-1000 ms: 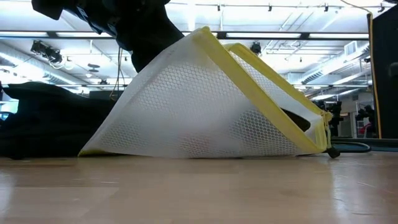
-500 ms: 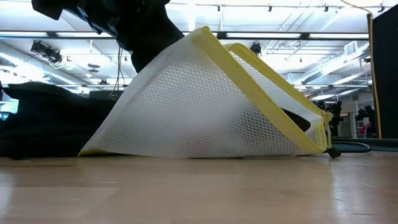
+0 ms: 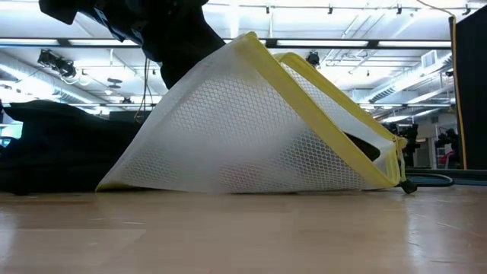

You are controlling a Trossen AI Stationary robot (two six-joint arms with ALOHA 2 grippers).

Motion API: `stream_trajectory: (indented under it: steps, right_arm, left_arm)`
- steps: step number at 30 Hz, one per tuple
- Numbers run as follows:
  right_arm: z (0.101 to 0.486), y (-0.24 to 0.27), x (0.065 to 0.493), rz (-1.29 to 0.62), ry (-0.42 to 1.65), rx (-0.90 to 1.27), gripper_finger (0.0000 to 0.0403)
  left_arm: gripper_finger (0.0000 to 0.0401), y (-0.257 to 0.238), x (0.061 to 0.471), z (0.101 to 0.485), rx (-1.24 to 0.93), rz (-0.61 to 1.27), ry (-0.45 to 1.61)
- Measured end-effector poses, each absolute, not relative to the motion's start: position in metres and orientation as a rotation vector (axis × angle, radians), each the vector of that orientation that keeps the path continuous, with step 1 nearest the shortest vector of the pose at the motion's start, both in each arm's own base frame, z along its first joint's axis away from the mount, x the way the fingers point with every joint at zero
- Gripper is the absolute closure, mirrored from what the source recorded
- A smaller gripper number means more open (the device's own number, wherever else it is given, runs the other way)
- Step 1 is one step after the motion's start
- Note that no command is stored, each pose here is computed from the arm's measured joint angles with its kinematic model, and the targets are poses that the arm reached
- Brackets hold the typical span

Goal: Unpack backpack
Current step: Put the game card into the white zip bag

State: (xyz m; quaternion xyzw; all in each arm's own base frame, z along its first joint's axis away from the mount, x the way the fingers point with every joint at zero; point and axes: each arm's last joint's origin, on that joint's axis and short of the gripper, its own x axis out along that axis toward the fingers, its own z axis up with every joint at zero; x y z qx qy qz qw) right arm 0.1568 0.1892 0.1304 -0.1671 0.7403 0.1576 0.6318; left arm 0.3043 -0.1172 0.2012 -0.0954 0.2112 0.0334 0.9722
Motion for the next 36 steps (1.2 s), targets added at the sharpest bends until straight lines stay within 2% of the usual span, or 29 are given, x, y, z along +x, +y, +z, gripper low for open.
stream_trajectory:
  steps: [3,8,17,27,36]
  right_arm:
    - [0.13,0.187,0.163,0.359,1.705,-0.314,0.0129]
    - [0.131,0.184,0.169,0.354,1.697,-0.271,0.0128]
    - [0.138,0.179,0.173,0.215,1.674,-0.117,0.0128]
    - [0.174,0.173,0.18,0.223,1.423,-0.004,0.0128]
    - [0.196,0.154,0.215,0.259,1.117,0.025,0.0128]
  left_arm:
    - [0.0401,-0.117,0.304,0.201,-0.193,0.067,0.427]
    - [0.0401,-0.117,0.304,0.201,-0.193,0.067,0.426]
    - [0.0401,-0.117,0.304,0.201,-0.188,0.066,0.426]
    - [0.0401,-0.117,0.304,0.201,-0.188,0.066,0.426]
    - [0.0401,-0.117,0.305,0.202,-0.193,0.065,0.418]
